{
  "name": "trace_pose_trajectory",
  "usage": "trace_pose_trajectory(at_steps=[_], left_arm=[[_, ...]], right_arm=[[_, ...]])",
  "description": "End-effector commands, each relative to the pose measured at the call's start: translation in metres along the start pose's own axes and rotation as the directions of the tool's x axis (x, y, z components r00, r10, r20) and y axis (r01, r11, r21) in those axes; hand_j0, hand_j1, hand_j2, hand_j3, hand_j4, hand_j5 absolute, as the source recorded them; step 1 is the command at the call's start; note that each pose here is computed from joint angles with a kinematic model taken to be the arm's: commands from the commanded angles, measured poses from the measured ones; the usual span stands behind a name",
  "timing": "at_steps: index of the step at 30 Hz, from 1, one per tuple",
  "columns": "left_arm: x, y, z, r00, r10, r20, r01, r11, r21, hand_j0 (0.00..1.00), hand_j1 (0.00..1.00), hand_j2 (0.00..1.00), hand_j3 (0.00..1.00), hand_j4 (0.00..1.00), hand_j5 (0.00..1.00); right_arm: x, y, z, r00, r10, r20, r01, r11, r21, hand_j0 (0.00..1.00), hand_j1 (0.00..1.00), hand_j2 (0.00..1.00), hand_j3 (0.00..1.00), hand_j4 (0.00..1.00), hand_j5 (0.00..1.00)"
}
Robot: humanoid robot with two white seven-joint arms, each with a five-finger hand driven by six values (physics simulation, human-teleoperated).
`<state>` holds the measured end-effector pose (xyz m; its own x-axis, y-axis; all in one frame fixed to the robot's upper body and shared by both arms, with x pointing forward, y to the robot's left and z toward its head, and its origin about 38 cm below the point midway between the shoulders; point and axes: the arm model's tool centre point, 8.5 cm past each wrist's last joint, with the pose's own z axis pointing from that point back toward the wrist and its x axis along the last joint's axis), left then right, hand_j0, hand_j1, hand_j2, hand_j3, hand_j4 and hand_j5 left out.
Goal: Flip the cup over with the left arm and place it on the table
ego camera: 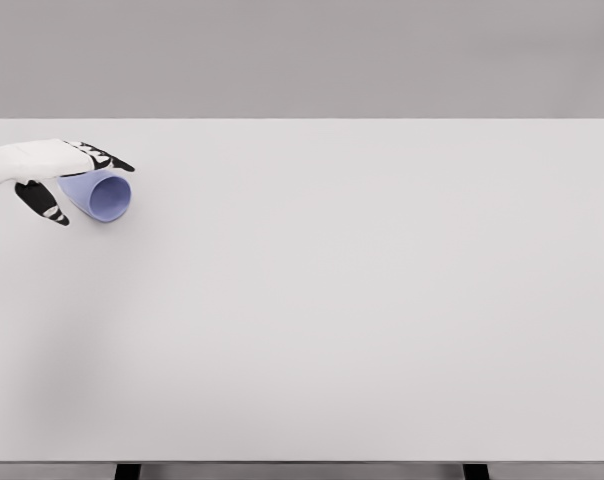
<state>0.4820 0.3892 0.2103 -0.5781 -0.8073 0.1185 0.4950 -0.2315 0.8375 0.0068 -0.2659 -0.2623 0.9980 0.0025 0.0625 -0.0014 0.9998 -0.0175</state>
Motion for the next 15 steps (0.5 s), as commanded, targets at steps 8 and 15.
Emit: trace_pose_trajectory(at_steps=[8,15], left_arm=[[-0.007,-0.001,-0.01,0.999,-0.005,-0.054,0.008,0.998,0.057,1.0,1.0,1.0,1.0,1.0,1.0],[-0.008,-0.01,-0.022,0.998,-0.008,-0.067,0.01,0.999,0.033,1.0,1.0,1.0,1.0,1.0,1.0]], right_arm=[[0.0,0.0,0.0,1.0,0.0,-0.001,0.0,1.0,0.0,1.0,1.0,1.0,1.0,1.0,1.0],[0.0,0.0,0.0,1.0,0.0,0.0,0.0,1.0,0.0,1.0,1.0,1.0,1.0,1.0,1.0]])
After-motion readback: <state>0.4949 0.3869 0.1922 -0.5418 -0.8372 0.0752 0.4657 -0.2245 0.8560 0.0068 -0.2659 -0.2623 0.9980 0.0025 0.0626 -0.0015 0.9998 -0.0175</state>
